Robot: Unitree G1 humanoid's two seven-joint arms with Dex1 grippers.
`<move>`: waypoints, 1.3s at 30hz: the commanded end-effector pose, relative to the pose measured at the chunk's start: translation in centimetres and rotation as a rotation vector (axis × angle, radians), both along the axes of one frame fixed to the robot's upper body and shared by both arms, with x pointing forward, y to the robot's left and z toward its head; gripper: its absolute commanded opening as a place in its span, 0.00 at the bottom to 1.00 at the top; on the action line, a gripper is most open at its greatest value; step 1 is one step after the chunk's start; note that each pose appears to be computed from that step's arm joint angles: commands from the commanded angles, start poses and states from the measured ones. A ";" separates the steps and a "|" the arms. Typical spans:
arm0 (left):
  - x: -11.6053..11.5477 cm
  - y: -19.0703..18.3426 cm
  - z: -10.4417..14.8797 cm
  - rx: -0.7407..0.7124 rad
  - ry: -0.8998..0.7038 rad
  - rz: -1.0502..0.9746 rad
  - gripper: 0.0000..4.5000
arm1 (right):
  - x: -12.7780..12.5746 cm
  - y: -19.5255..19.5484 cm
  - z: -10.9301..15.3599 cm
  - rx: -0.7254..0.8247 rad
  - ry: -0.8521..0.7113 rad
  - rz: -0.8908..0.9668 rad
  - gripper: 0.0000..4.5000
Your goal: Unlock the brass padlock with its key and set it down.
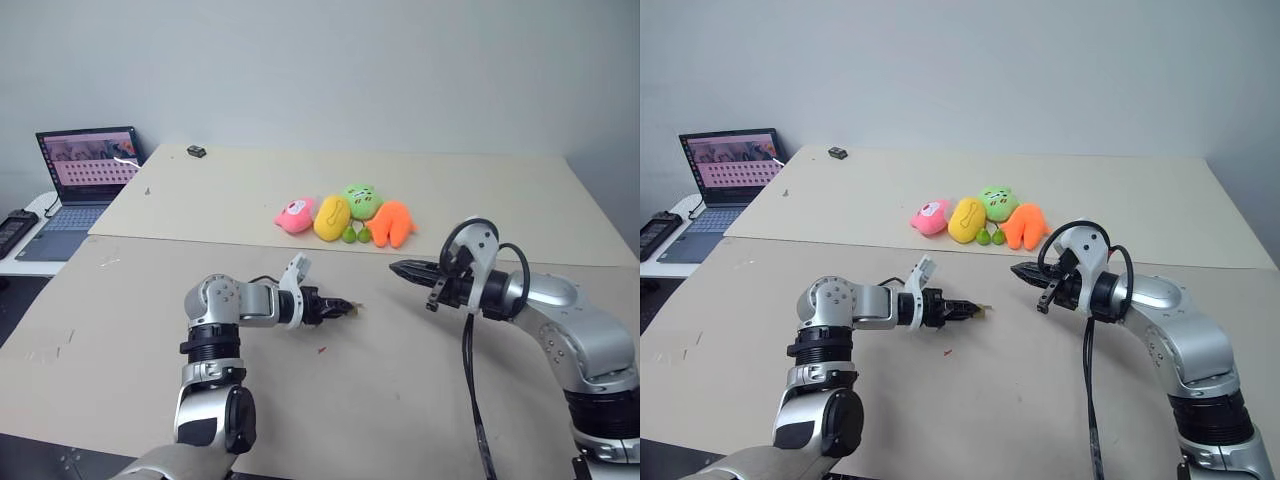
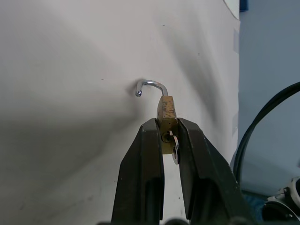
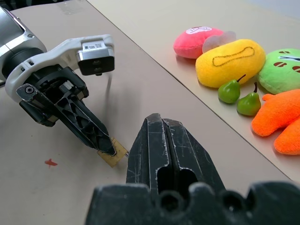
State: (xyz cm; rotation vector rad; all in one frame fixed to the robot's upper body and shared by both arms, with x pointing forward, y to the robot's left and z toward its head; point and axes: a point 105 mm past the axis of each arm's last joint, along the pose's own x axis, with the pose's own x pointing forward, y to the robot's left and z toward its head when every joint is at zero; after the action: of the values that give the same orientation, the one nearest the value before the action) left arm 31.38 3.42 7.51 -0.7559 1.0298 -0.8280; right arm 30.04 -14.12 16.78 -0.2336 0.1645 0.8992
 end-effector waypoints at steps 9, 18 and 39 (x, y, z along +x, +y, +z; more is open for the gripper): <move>-0.6 0.8 0.0 0.027 -0.028 -0.019 0.00 | -0.1 0.5 2.0 -0.009 -0.068 0.023 0.01; -1.2 2.5 -1.8 0.132 -0.006 -0.024 0.27 | 0.1 0.6 2.1 -0.022 -0.077 0.025 0.00; -1.6 16.4 8.0 0.358 -0.823 -0.169 0.98 | -1.5 0.0 -0.8 -0.102 0.088 0.197 0.00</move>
State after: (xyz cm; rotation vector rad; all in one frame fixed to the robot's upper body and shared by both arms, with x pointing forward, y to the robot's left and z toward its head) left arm 30.24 21.07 13.15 -0.1467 0.6195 -0.7948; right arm 28.89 -14.13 14.99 -0.2883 0.3107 1.0623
